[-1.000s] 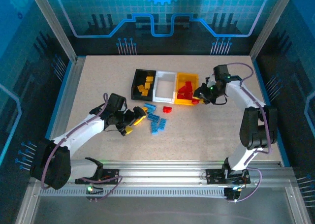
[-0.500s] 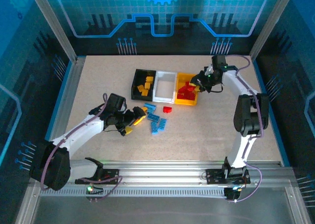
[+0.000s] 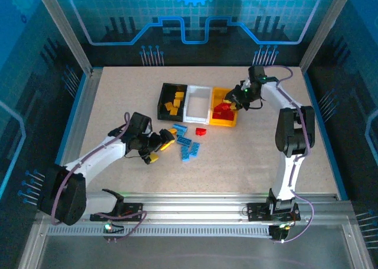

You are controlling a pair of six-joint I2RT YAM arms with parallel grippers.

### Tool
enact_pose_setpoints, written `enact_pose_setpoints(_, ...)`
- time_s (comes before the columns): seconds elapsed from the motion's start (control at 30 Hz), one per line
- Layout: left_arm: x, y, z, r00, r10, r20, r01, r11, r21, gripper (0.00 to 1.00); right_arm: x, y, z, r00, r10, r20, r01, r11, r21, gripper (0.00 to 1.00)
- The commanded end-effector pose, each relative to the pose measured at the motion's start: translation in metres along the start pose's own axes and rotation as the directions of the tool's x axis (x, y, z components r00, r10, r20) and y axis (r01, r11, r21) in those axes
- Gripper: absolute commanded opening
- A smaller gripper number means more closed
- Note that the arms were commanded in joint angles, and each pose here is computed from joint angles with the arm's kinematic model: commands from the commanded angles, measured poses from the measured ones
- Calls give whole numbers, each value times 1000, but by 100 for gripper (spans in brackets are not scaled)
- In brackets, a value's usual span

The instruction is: Sort the legos into containers by color

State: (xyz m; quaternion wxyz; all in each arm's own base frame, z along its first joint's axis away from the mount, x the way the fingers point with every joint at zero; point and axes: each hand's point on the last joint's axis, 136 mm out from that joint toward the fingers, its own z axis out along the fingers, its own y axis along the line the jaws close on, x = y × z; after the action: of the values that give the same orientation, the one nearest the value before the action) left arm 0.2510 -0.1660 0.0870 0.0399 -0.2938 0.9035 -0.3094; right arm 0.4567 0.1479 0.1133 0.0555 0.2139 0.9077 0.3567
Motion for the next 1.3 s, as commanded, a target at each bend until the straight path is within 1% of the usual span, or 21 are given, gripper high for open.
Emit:
enact_pose_setpoints(0.0,-3,-13,-2,1000,24,-16,-24,999,28,99,1,5,6,1000,-7,-18,8,1000,12,23)
enact_pose_setpoints(0.33,-7,-17,7,999,20,-34,-19,999,25,99,-3,5,10,1000,-8,-27,8,1000,19,24)
enact_pose_setpoints(0.4,-7,-17,9,999,20,-36,-19,1000,25,99,-4,5,11,1000,-8,-28,9,1000,18,26)
enact_pose_setpoints(0.7,-9,-20,11,999,25,-38,-24,999,26,99,-4,10,9,1000,-17,-24,18,1000,18,50)
enact_pose_setpoints(0.8,-10,-21,12,999,22,-40,-21,999,30,99,-2,15,6,999,-29,-20,30,999,16,55)
enact_pose_setpoints(0.93,-10,-23,10,999,24,-34,-23,999,38,99,3,19,-2,999,-49,-15,50,999,17,57)
enact_pose_setpoints(1.1,-10,-24,9,999,22,-34,-21,999,42,99,26,22,-13,994,-111,-18,112,993,38,59)
enact_pose_setpoints(1.2,-10,-25,10,999,21,-35,-19,999,47,99,57,18,-16,980,-190,-50,194,977,91,60)
enact_pose_setpoints(1.27,-10,-27,10,999,18,-37,-16,998,55,99,84,11,-13,964,-247,-96,258,956,136,61)
